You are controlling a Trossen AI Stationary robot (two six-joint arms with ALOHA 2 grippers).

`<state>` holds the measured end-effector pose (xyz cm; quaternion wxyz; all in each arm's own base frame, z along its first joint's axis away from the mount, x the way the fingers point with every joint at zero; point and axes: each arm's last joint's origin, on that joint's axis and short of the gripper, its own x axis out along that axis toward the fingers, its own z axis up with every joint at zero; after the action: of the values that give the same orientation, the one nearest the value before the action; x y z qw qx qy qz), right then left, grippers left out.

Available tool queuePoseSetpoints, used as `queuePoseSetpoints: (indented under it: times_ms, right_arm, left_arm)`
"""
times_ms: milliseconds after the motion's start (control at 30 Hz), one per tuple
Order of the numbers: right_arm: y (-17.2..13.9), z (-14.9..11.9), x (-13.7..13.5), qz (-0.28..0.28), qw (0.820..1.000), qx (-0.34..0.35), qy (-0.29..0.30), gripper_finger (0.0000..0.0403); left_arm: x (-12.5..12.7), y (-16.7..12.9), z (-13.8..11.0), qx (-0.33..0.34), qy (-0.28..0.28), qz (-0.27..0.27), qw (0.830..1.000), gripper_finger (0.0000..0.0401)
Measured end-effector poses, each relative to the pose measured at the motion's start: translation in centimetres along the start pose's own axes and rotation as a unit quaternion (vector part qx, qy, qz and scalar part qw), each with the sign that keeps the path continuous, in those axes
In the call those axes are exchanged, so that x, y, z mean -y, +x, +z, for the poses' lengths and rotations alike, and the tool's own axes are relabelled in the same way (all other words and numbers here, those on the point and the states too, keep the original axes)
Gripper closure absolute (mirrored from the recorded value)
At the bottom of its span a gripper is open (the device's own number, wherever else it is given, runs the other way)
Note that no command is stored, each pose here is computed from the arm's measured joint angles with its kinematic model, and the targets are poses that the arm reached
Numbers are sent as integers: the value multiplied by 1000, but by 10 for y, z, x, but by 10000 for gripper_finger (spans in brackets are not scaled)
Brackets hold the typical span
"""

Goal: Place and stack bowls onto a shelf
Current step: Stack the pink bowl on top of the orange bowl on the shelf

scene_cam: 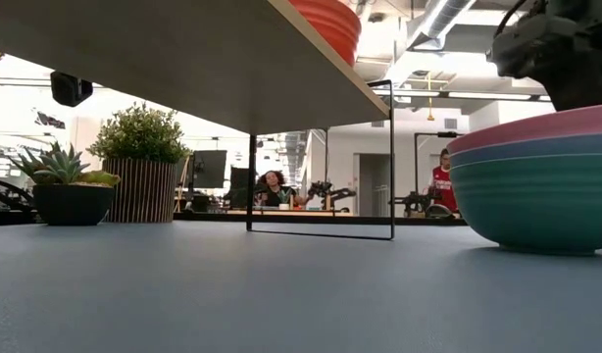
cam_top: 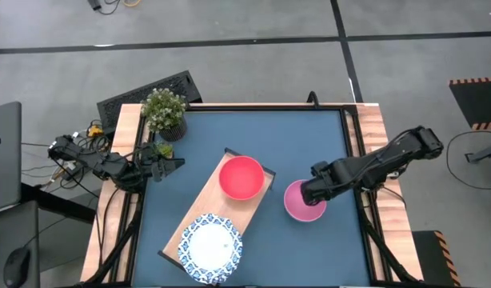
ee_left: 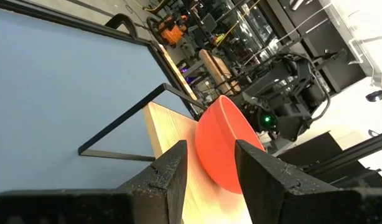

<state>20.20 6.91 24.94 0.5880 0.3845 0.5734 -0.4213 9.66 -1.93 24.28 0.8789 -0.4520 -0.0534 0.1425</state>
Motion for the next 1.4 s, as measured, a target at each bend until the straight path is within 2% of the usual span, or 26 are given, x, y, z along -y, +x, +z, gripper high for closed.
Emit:
queuePoseSetpoints:
  times_ms: [233, 467, 700, 1100, 1267, 1400]
  right_arm:
    - [8, -3, -9, -8, 999, -36, -13, 272]
    - [12, -3, -13, -12, 999, -48, -18, 375]
    - [-4, 0, -8, 16, 999, -51, -11, 376]
    - [-41, 9, 18, 115, 992, -43, 11, 376]
    - [-57, 14, 25, 201, 979, -28, 23, 376]
    - [-84, 22, 28, 261, 964, 19, 36, 376]
  left_arm:
    - [0, 0, 0, 0, 0, 0, 1000, 280]
    - [0, 0, 0, 0, -7, 0, 1000, 280]
    - [0, 0, 0, -3, -8, -2, 1000, 280]
    - [0, 0, -1, -9, -9, -6, 1000, 280]
    - [0, 0, -1, -16, -7, -8, 1000, 280]
    - [-1, 0, -2, -18, -3, -4, 1000, 280]
